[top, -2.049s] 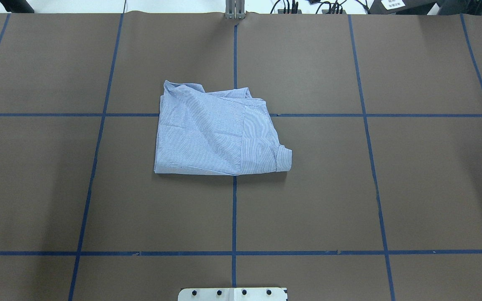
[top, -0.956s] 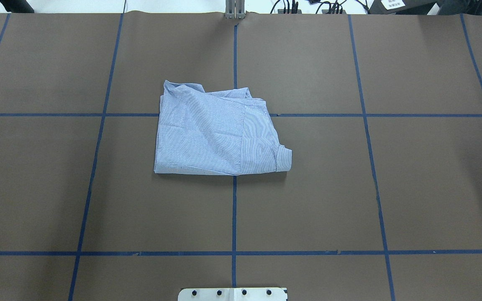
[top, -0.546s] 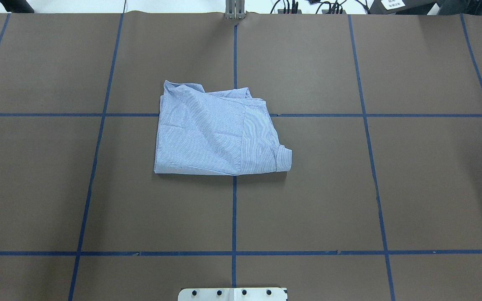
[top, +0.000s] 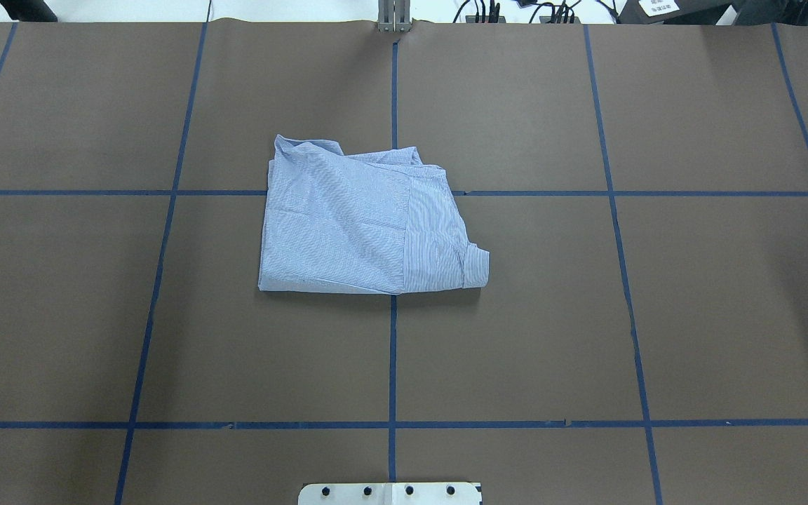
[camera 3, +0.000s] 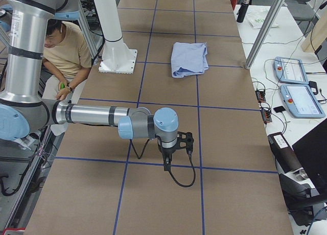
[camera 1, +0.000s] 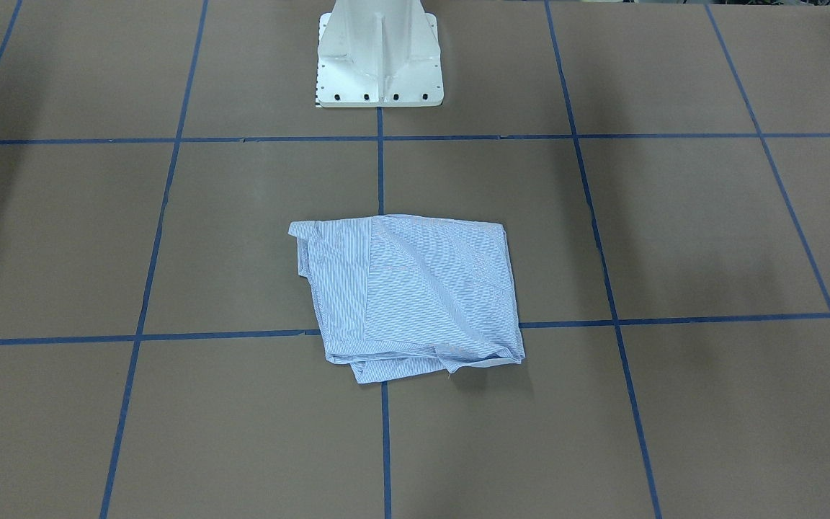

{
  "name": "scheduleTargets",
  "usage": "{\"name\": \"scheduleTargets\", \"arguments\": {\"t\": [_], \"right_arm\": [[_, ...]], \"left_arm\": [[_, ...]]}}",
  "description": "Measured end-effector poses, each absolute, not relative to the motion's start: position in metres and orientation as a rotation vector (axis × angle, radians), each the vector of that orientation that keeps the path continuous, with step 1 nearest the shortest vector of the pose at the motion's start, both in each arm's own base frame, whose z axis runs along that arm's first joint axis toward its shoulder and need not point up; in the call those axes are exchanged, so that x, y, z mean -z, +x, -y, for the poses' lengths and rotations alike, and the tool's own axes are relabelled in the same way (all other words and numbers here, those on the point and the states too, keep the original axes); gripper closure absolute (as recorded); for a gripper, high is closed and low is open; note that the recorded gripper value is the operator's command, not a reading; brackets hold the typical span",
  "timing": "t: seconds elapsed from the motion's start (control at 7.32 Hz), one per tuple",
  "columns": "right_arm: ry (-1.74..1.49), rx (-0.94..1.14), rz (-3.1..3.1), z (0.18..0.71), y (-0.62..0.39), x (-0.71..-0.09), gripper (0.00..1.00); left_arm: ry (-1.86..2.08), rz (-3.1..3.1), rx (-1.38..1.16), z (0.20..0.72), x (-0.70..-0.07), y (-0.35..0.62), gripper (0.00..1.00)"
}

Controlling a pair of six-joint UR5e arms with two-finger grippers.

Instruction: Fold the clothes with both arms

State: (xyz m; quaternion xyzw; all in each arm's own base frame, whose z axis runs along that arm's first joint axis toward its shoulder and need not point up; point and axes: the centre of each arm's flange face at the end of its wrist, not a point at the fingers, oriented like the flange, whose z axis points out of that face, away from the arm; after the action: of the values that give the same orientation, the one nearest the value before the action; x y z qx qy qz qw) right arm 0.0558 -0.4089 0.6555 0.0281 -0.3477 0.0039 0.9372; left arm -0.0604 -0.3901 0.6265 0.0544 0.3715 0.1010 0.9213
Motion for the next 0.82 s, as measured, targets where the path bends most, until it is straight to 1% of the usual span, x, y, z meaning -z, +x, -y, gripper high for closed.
{"name": "scheduleTargets", "arguments": {"t": [0.82], "right_arm": [[0.046,-0.012,0.71,0.4048,0.0559,-0.6608,0.0]], "left_arm": [[0.117,-0.762,-0.209,0.3905,-0.6242,-0.0605,0.0]]}}
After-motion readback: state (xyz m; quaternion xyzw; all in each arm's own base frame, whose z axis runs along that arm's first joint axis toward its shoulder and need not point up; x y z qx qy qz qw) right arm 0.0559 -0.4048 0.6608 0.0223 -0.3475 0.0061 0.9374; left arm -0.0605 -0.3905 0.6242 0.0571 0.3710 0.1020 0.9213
